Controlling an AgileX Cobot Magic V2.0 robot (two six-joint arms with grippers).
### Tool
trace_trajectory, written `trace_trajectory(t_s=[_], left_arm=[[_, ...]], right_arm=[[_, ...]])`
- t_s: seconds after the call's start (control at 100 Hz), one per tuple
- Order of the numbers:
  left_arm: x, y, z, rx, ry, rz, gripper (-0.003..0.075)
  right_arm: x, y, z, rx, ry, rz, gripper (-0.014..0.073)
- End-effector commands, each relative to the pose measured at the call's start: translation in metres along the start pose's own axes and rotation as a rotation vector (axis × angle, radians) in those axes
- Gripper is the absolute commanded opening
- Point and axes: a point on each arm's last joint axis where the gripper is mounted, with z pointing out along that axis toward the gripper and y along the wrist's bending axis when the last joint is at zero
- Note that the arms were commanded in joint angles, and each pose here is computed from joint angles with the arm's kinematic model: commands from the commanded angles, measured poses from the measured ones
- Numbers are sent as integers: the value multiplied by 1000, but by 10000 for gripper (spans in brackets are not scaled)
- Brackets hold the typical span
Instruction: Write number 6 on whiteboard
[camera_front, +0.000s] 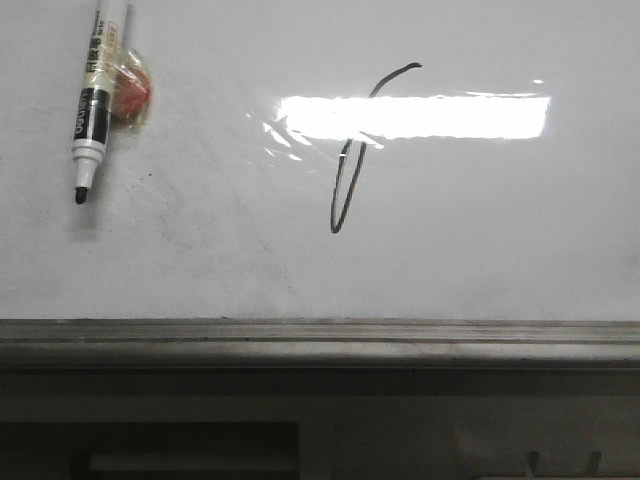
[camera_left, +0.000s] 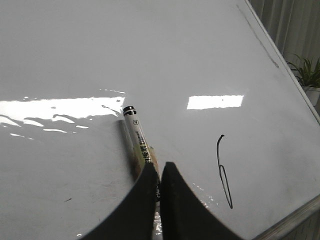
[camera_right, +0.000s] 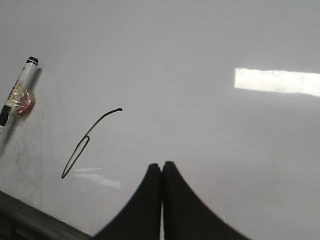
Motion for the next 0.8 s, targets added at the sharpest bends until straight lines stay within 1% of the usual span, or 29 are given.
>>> trace_trajectory(t_s=[0.0,0.33,0.45,0.52,0.65,0.66,0.67,0.79], left_arm=[[-9,1,1,-22,-30,5,-20],[-9,1,1,-21,-30,7,-20],[-11,0,3,-18,-54,159,-20],[-8,1,6,-50,-53,201,-20],[5,8,8,-154,-35,170,-20],[5,8,8,-153,-35,190,-20],[7,9,8,-165,-32,171,-20],[14,13,4,-241,-37,198,-20]], right_arm=[[-11,-4,-1,50,-54,16,-53],[-11,-4,-1,50,-54,16,-53],[-11,-4,-1,50,-54,16,-53],[-11,-4,-1,50,-54,16,-53],[-11,-4,-1,50,-54,16,-53],[-11,-4,-1,50,-54,16,-53],[-11,-4,-1,50,-54,16,-53],[-11,-4,-1,50,-54,16,-53]])
